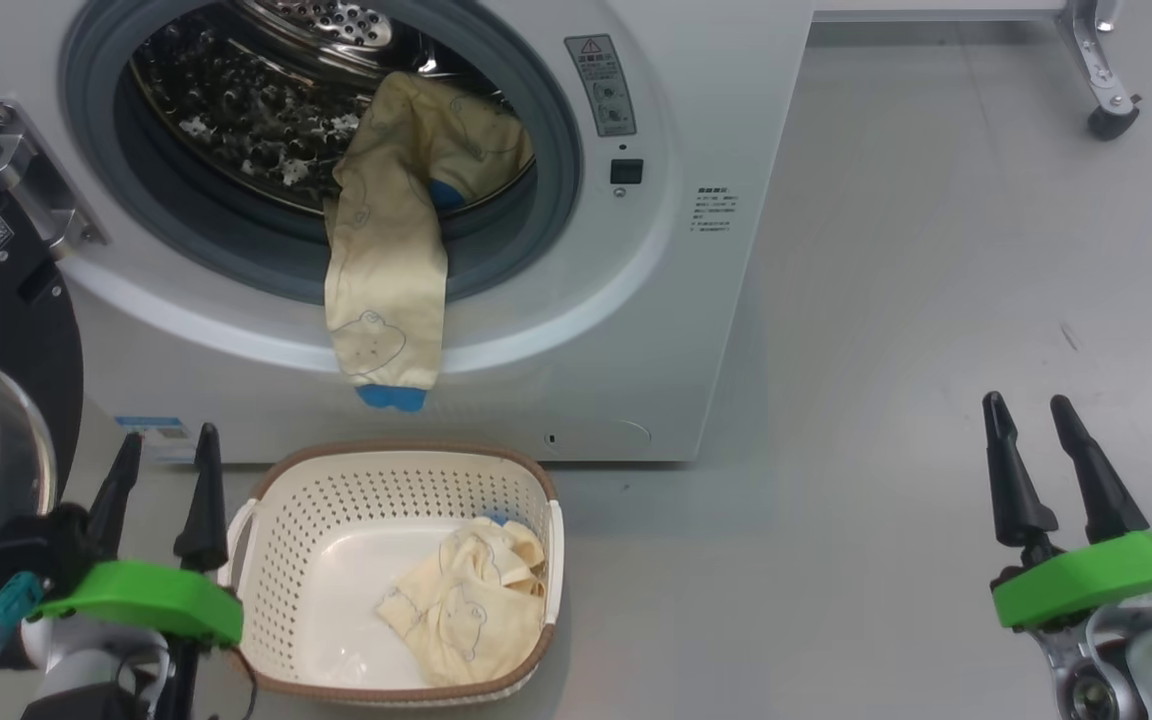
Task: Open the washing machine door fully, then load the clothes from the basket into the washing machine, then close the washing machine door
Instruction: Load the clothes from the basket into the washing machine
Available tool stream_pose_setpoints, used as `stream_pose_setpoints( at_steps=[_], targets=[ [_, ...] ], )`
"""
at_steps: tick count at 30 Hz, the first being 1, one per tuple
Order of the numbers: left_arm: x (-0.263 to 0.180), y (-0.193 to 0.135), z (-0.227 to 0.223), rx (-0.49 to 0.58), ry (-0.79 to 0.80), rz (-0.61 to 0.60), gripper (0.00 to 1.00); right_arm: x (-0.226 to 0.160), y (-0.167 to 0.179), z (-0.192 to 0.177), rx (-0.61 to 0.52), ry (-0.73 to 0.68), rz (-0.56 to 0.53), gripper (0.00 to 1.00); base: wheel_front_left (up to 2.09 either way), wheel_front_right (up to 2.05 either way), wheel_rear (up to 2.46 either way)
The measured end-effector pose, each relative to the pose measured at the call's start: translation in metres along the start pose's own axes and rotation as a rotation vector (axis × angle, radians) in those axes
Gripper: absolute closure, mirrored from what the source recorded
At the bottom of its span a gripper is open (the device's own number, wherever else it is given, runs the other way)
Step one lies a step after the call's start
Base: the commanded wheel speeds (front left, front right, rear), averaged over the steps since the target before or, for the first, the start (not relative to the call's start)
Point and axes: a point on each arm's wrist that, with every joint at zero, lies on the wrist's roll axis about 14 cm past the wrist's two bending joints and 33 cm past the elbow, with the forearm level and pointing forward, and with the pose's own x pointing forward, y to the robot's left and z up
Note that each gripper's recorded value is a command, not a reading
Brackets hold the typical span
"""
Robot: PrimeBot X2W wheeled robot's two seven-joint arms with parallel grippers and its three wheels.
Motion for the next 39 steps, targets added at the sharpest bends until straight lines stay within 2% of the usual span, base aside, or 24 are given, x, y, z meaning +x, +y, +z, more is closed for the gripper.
stream_pose_setpoints(
  at_steps=[11,17,25,32,39],
  targets=[
    [-0.035,0.024,-0.003,0.001,-0.003,0.068,0.0,0.002,0.0,0.005,-0.005,-0.014,0.006,0.0,0.0,0.0,0.0],
    [-0.045,0.027,-0.005,-0.003,-0.001,0.082,0.0,-0.005,-0.002,0.001,-0.004,-0.001,-0.004,0.0,0.0,0.0,0.0],
    [-0.041,0.022,-0.009,-0.008,0.002,0.073,0.0,-0.004,-0.005,0.0,-0.005,0.002,-0.011,0.0,0.0,0.0,0.0],
    [-0.032,0.012,-0.034,-0.041,0.068,0.056,0.0,0.004,-0.01,-0.009,-0.006,0.026,-0.024,0.0,0.0,0.0,0.0],
    [0.001,-0.003,-0.062,-0.076,0.136,0.013,0.0,0.028,-0.012,-0.018,-0.002,0.035,-0.03,0.0,0.0,0.0,0.0]
  ],
)
